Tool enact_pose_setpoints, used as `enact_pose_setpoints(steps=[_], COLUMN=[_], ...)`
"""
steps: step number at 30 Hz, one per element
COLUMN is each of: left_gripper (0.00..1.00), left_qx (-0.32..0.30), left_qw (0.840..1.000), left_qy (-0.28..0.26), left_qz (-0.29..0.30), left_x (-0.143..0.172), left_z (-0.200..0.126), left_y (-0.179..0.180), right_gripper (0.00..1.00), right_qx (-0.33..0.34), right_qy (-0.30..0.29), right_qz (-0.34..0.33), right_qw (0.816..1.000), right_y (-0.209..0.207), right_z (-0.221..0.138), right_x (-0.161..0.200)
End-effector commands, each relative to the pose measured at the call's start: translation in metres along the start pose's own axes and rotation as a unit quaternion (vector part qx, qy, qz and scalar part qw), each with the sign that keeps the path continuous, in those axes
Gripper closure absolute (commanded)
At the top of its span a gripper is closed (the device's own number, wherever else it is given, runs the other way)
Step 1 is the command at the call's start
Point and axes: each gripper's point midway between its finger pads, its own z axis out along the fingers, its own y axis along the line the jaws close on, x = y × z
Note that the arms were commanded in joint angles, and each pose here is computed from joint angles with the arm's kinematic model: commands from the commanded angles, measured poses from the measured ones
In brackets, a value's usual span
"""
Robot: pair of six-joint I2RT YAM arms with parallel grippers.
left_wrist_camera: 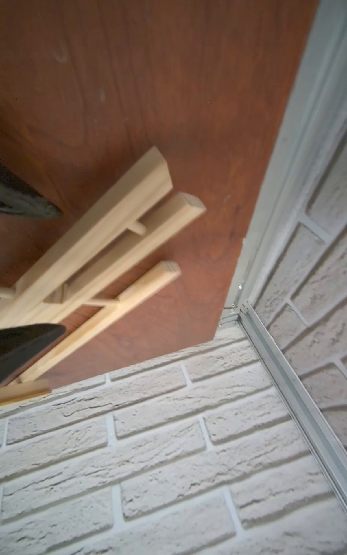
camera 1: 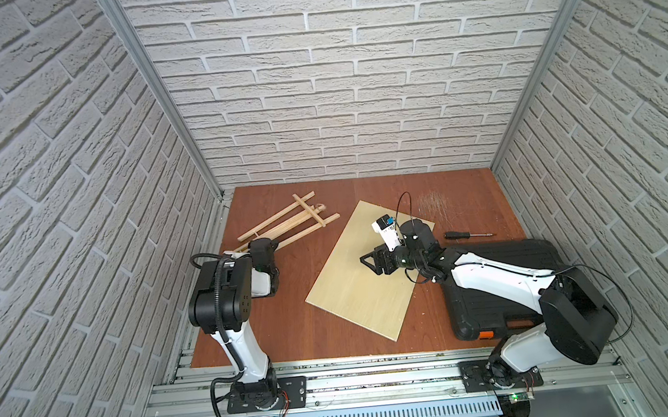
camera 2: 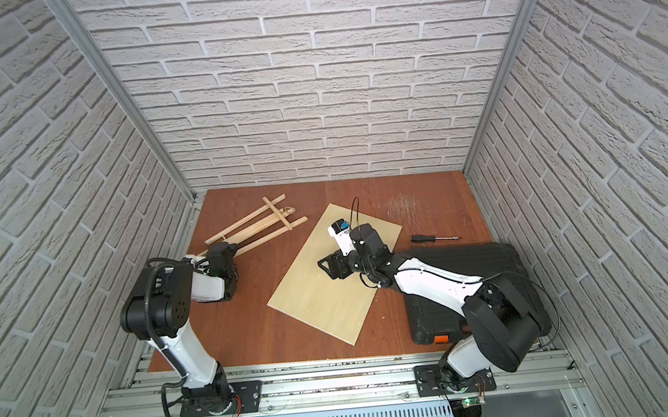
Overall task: Disassemble the easel
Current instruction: Place the easel at the center of the board.
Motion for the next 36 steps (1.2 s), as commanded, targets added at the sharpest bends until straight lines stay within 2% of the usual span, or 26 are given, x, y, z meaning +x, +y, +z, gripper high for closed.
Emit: enact_pose_setpoints(steps=[1,3,6,10,15,20,27,33,36], left_gripper=[0.39,0.33,0.15,0.03,0.02,0.02,0.02,0.02,0.02], left_qx=[0.008,0.007,0.000,0.000,-0.001,-0.047,-0.054,-0.064,-0.055], left_qw=[1.000,1.000,1.000,0.999,0.999,0.996,0.994,0.986,0.986], left_qy=[-0.012,-0.003,0.001,0.026,0.041,0.034,0.044,0.113,0.113], left_qz=[0.006,0.009,0.010,0.025,0.034,0.069,0.084,0.107,0.107], left_x=[-0.008,-0.004,-0.004,-0.002,-0.001,-0.013,-0.015,0.005,0.002], left_z=[-0.002,-0.001,-0.003,-0.007,-0.025,-0.045,-0.044,-0.032,-0.034], left_y=[-0.010,-0.009,-0.007,-0.018,-0.027,-0.024,-0.021,-0.018,-0.019], right_gripper=[0.28,0.28,0.29,0.29,0.29,0.30,0.30,0.30,0.30], right_qx=[-0.007,-0.008,-0.008,-0.008,-0.006,0.014,0.022,0.029,0.032], right_qy=[-0.037,-0.037,-0.036,-0.036,-0.036,-0.042,-0.037,-0.042,-0.044], right_qz=[-0.007,-0.005,-0.004,-0.003,-0.002,0.000,0.001,-0.001,-0.002], right_qw=[0.999,0.999,0.999,0.999,0.999,0.999,0.999,0.999,0.999], right_y=[0.006,0.006,0.007,0.007,0.006,-0.001,-0.003,-0.005,-0.006], right_z=[-0.009,-0.008,-0.008,-0.008,-0.008,-0.011,-0.010,-0.013,-0.015], right_x=[-0.020,-0.019,-0.019,-0.019,-0.019,-0.020,-0.019,-0.019,-0.020])
